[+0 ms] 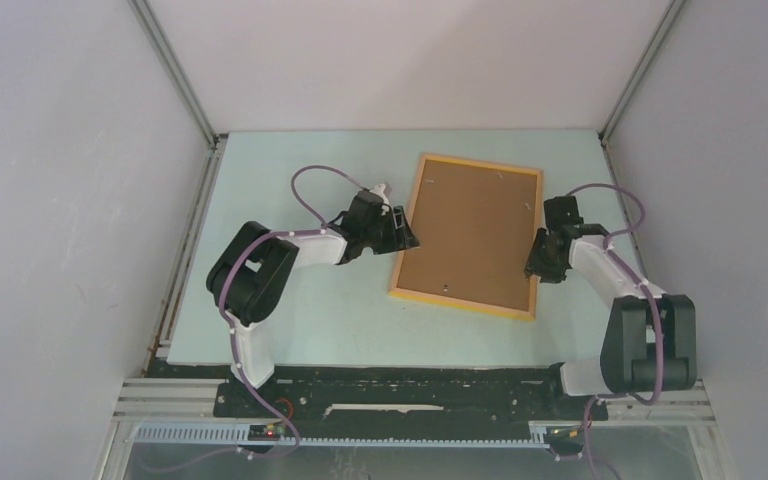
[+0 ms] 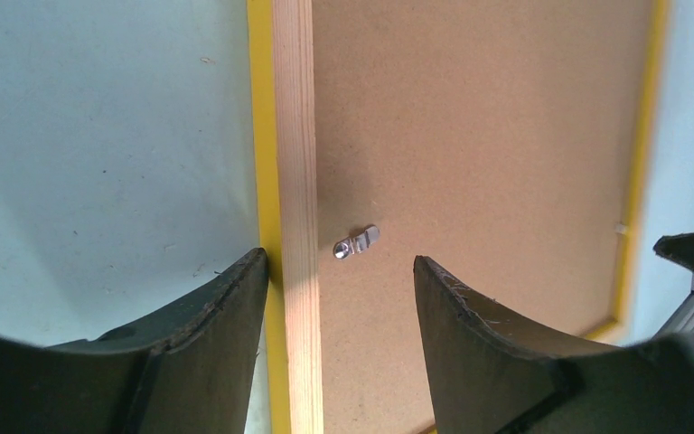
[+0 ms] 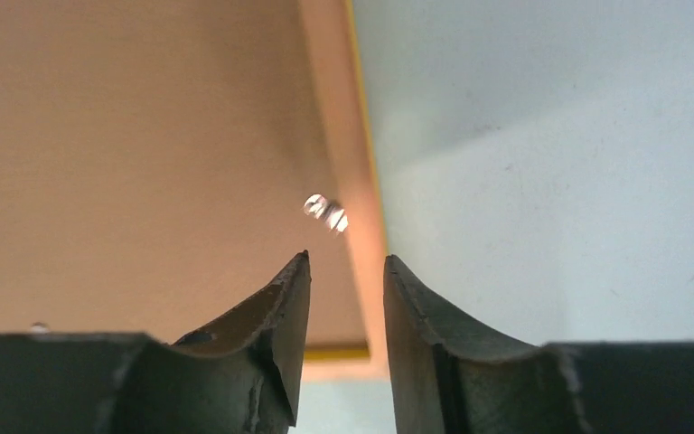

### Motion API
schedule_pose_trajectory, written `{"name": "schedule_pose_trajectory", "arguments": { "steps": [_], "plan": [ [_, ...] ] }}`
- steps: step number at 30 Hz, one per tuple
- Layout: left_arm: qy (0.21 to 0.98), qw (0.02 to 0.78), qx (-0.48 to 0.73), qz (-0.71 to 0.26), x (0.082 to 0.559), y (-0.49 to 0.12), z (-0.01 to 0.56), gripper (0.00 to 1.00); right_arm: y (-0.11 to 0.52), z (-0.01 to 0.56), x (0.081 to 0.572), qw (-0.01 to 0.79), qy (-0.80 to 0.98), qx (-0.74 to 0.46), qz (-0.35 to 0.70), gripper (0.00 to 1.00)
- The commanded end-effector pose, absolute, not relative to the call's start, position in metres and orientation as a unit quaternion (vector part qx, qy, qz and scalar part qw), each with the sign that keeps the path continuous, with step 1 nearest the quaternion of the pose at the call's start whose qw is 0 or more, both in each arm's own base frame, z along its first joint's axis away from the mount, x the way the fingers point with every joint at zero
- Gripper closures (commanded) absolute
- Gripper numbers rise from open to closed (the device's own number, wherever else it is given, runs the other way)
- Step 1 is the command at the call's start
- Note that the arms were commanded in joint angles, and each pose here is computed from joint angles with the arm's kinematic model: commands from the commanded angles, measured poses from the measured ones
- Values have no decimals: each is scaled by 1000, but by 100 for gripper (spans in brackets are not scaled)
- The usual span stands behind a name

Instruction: Put the photo into the frame

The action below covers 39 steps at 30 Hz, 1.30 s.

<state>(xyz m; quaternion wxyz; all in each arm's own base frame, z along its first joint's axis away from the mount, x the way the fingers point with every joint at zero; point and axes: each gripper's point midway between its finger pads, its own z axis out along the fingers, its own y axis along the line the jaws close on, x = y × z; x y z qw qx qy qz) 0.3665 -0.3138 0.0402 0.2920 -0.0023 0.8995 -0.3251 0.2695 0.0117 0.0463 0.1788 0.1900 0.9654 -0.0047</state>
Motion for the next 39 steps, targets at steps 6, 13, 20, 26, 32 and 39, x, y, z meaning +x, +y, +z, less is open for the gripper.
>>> {"name": "schedule_pose_trajectory", "arguments": {
  "steps": [6,13,20,26,32,39],
  "plan": [
    [886,301,5,-353,363,-321,57,38,19,78,309,236,946,211,72,30],
    [886,300,5,-354,363,-320,58,38,11,74,328,244,945,205,71,16],
    [886,297,4,-355,363,-321,57,38,-1,78,392,265,937,211,85,14],
    [884,297,7,-360,362,-322,60,38,-20,70,437,250,925,276,71,17],
    [885,293,6,-362,363,-323,58,38,-24,71,470,258,912,309,81,24],
    [884,290,6,-367,362,-325,58,38,-26,59,475,238,935,258,56,33]
  ]
}}
